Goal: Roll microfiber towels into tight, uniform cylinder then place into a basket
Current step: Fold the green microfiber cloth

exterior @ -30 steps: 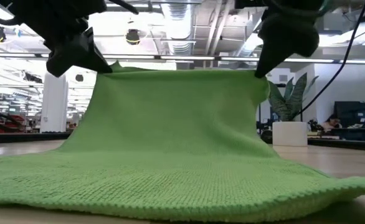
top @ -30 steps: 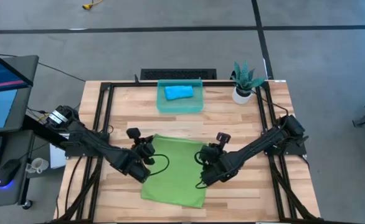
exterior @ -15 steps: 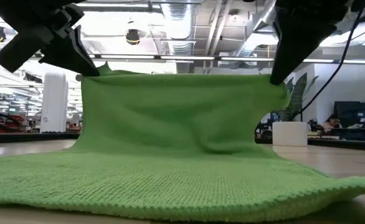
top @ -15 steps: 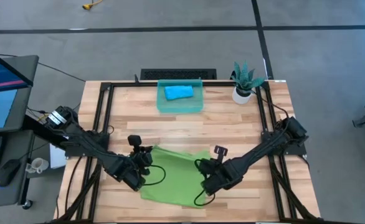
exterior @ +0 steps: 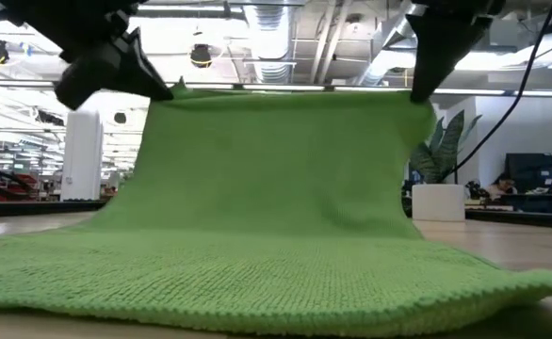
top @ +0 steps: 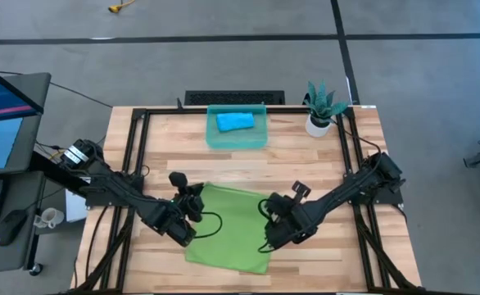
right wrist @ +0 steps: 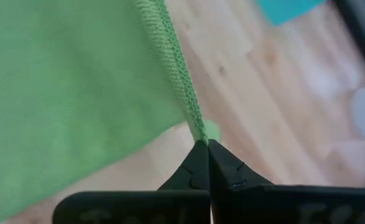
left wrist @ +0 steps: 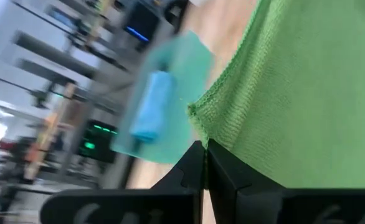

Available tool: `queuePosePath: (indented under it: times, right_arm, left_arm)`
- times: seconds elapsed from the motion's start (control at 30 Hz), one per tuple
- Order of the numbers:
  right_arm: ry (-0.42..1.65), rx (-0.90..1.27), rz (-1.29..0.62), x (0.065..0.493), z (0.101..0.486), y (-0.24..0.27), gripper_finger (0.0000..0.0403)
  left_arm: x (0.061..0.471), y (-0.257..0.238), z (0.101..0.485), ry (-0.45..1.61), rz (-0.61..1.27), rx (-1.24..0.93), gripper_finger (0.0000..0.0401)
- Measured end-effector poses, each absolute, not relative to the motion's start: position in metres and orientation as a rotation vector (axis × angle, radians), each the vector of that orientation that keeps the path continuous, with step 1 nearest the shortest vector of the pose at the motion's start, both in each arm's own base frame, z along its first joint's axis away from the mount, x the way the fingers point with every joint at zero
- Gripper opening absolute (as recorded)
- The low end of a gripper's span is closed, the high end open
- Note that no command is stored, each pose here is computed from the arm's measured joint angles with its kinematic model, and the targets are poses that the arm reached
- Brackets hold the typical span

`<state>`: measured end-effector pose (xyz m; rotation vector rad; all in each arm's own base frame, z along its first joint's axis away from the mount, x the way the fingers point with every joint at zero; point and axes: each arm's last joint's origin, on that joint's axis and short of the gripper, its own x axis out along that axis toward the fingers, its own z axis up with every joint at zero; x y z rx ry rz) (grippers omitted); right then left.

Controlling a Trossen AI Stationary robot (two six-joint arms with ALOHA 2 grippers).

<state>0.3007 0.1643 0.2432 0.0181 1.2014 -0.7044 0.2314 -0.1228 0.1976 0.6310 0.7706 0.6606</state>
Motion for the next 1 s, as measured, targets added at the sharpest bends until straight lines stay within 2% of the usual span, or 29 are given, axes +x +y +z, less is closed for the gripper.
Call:
queuePosePath:
  times: [0.2,0.4,0.67,0.87,1.0]
  right_arm:
    - [1.244,0.150,-0.738,0.302,0.239,0.162,0.0008]
    - [1.296,0.037,-0.902,0.296,0.242,0.136,0.0008]
    - [1.311,0.004,-0.908,0.307,0.240,0.113,0.0008]
    - [1.274,-0.141,-0.942,0.308,0.244,0.101,0.0008]
    - [1.264,-0.218,-0.901,0.314,0.243,0.095,0.0008]
  left_arm:
    - [0.232,-0.125,0.197,0.809,0.620,0.589,0.0000]
    - [0.241,-0.119,0.211,0.699,0.737,0.720,0.0000]
    - [0.257,-0.092,0.219,0.856,0.742,0.703,0.0000]
    - [0.262,-0.068,0.219,0.915,0.816,0.695,0.0000]
    - [0.263,-0.062,0.216,0.983,0.764,0.613,0.0000]
